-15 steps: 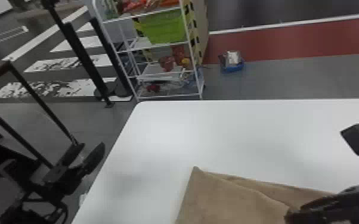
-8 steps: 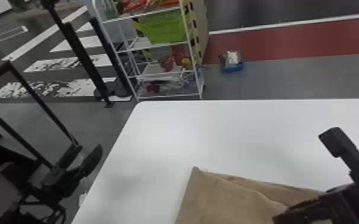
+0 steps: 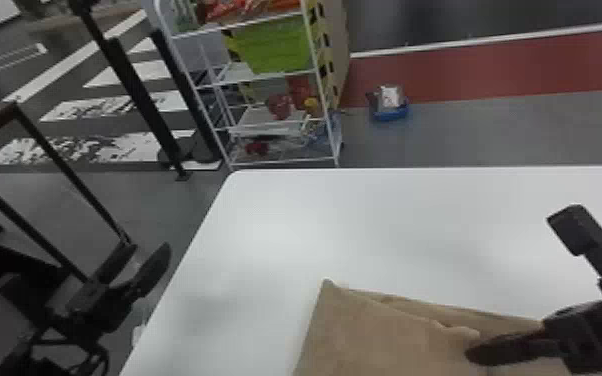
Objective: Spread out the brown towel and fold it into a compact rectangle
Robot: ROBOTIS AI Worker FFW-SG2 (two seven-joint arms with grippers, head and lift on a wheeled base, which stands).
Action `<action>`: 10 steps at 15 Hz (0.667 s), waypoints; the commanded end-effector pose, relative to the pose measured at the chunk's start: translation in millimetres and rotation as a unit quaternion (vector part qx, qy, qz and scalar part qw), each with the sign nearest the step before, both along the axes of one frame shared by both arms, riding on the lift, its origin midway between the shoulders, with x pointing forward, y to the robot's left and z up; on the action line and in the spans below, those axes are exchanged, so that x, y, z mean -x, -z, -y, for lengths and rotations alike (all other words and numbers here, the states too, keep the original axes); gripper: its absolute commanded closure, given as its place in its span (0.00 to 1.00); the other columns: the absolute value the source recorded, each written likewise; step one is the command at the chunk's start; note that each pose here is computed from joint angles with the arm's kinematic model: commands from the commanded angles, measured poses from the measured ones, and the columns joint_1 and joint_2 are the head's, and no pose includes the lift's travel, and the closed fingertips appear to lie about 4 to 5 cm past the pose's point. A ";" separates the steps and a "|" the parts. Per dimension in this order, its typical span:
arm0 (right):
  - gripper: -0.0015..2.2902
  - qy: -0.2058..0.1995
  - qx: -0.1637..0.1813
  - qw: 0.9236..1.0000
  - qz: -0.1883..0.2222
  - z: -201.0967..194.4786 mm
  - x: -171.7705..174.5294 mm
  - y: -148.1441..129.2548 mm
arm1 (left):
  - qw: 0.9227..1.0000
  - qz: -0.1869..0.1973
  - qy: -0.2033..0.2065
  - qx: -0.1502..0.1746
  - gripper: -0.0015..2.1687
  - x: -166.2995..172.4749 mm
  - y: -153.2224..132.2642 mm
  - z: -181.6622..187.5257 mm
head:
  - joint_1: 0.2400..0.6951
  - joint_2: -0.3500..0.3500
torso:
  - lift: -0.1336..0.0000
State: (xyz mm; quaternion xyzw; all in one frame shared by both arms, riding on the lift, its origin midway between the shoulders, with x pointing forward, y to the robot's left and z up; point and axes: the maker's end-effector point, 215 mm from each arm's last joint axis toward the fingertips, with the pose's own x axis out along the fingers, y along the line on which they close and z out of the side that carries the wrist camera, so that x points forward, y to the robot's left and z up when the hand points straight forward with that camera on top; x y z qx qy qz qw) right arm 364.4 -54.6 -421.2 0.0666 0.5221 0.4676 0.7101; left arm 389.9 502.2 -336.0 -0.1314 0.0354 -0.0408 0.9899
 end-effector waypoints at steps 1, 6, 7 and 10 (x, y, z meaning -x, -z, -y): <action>0.50 0.004 -0.008 1.000 -0.005 7.0 3.1 -12.8 | 1.000 0.000 0.001 0.000 0.01 -0.4 -0.7 1.5 | 1.00 1.00 | 0.07; 0.50 0.020 -0.050 0.998 0.039 30.4 -7.9 -64.4 | 1.000 0.001 0.003 -0.003 0.01 -1.7 -4.0 3.6 | 1.00 1.00 | 0.07; 0.50 0.030 -0.048 0.997 0.049 44.3 -12.3 -72.0 | 1.000 0.001 0.003 -0.003 0.01 -1.7 -4.0 3.6 | 1.00 1.00 | 0.07; 0.50 0.059 -0.032 0.996 0.055 80.7 -18.1 -71.8 | 1.000 0.000 0.006 -0.003 0.01 -3.3 -3.3 6.3 | 1.00 1.00 | 0.07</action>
